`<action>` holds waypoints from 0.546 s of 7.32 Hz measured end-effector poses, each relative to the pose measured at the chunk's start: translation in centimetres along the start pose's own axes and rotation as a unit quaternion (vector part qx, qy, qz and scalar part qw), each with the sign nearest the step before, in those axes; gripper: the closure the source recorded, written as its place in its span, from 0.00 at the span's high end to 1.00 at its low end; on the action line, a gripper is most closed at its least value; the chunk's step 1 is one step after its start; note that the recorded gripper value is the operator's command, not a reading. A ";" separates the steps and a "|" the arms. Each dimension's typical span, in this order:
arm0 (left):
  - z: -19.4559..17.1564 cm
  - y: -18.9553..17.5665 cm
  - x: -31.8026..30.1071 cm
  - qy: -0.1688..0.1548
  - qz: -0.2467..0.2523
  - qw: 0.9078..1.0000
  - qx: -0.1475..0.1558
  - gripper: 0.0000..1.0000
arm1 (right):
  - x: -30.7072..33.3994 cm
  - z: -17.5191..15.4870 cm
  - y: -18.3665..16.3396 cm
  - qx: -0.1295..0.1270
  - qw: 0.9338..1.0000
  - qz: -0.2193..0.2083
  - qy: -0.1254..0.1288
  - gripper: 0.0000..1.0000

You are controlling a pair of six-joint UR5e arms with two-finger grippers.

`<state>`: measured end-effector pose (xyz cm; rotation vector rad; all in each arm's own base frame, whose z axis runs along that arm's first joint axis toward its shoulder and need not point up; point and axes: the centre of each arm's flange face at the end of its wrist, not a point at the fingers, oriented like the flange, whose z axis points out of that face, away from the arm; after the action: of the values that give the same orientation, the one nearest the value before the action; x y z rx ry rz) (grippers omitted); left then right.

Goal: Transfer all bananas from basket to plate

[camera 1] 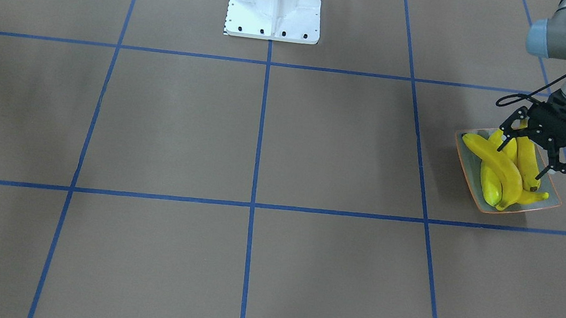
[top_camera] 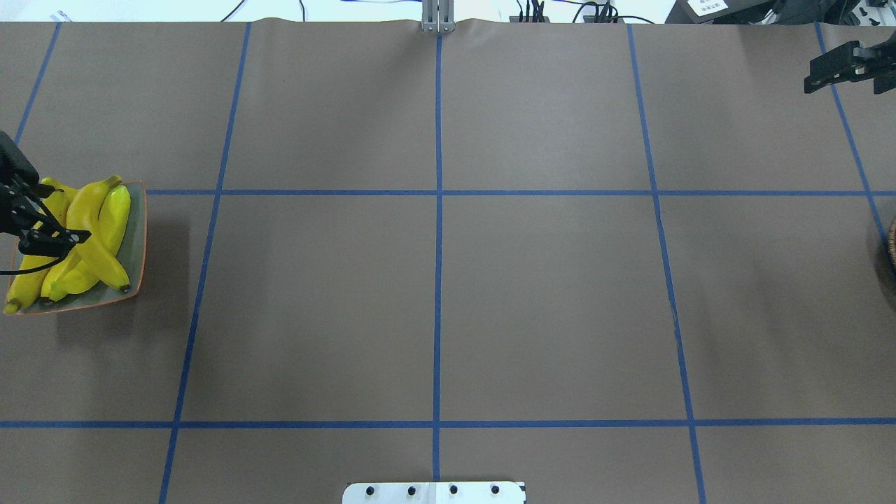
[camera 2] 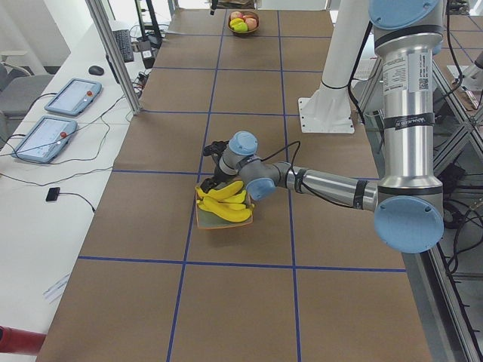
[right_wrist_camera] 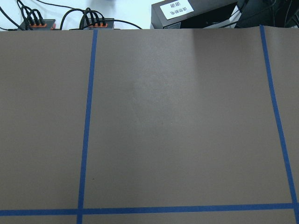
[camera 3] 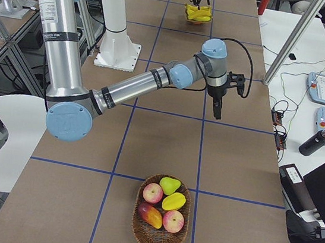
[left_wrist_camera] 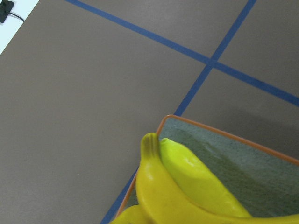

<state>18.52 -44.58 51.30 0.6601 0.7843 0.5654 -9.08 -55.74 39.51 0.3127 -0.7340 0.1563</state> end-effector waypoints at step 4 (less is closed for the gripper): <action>-8.9 -0.6 -9.9 0.015 -0.175 0.980 -0.095 1.00 | 2.0 -0.3 0.2 -0.004 1.000 0.000 0.004 1.00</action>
<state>5.90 -48.80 50.64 0.3268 0.8411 0.3238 -7.51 -55.41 40.68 0.3041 -0.7261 0.1536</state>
